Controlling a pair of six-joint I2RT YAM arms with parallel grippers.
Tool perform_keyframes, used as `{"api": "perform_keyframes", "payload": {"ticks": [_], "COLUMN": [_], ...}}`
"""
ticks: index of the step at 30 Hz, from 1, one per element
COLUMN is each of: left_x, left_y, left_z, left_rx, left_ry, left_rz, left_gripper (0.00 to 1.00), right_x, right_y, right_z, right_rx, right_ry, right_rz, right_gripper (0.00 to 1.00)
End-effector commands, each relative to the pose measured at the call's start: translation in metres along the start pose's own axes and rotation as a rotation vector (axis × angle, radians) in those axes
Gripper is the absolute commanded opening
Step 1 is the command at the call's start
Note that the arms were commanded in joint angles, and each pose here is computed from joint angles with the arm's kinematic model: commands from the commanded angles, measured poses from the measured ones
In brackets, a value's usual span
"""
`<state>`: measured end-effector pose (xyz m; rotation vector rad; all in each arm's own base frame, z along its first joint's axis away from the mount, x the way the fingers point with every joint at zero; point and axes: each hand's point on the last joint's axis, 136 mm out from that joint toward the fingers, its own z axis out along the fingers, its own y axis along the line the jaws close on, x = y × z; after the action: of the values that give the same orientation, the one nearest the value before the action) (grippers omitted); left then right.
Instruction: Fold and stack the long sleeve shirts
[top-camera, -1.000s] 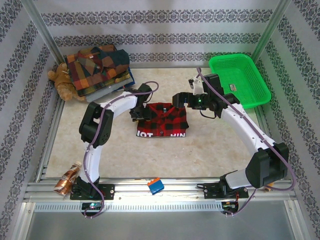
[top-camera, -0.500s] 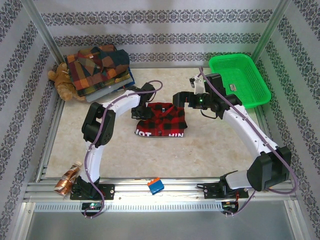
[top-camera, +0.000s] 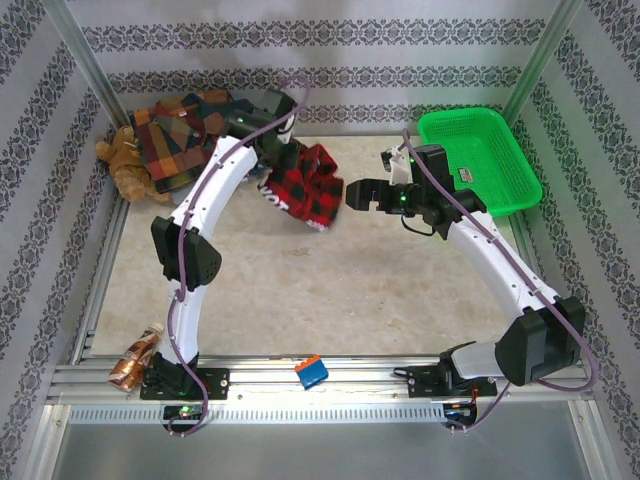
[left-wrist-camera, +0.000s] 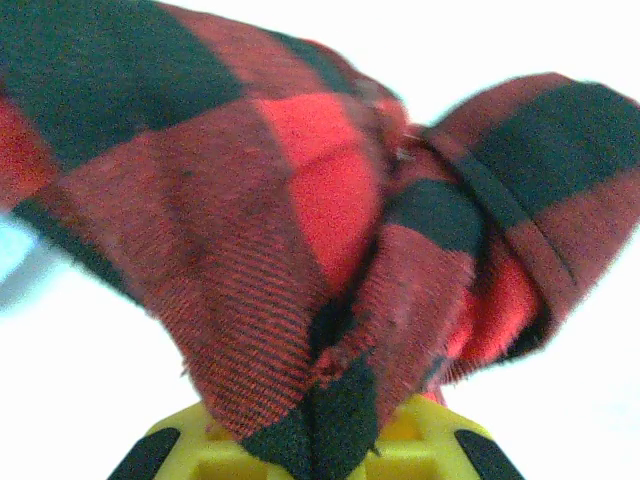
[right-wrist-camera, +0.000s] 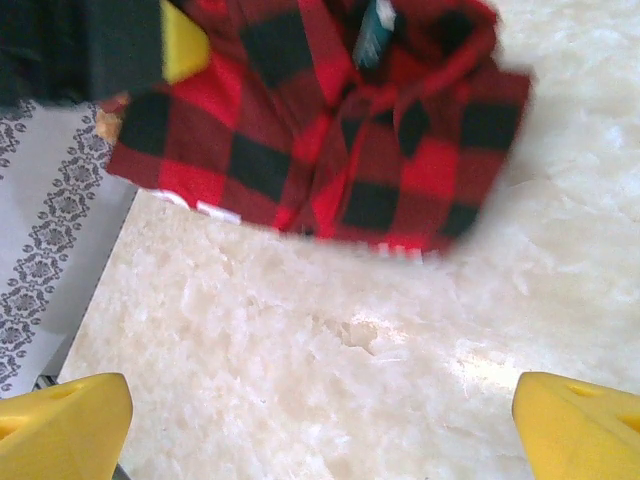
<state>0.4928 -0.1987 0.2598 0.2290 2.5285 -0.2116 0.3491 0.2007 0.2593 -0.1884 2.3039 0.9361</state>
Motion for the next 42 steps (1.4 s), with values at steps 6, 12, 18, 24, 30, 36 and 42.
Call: {"api": "perform_keyframes", "payload": {"ticks": [6, 12, 18, 24, 30, 36, 42], "left_x": [-0.018, -0.052, -0.083, -0.119, -0.143, -0.159, -0.167], "left_y": [0.007, 0.008, 0.024, 0.034, 0.05, 0.079, 0.109], "left_z": [-0.015, -0.042, -0.063, -0.09, -0.116, -0.14, -0.16], "left_rx": [0.099, 0.185, 0.219, 0.252, 0.252, 0.239, 0.212], "left_ry": [-0.031, -0.173, -0.298, -0.458, -0.581, -0.675, -0.736], "left_rz": [-0.004, 0.0, -0.068, -0.09, -0.107, -0.141, -0.16], "left_gripper": [0.0, 0.0, 0.0, 0.0, 0.0, 0.0, 0.0], "right_x": [-0.002, -0.001, -0.004, -0.006, -0.01, -0.011, -0.009], "right_y": [0.0, -0.002, -0.004, -0.004, -0.002, 0.0, 0.001], "right_z": [-0.004, 0.003, 0.008, 0.013, 0.018, 0.022, 0.026], "right_rx": [-0.018, -0.022, -0.027, -0.033, -0.042, -0.051, -0.054], "right_ry": [-0.034, -0.025, -0.026, -0.027, -0.03, -0.029, -0.022], "right_rz": [0.017, 0.028, 0.037, 0.04, 0.042, 0.046, 0.05], "right_gripper": [0.98, 0.98, 0.98, 0.98, 0.98, 0.98, 0.98]}}
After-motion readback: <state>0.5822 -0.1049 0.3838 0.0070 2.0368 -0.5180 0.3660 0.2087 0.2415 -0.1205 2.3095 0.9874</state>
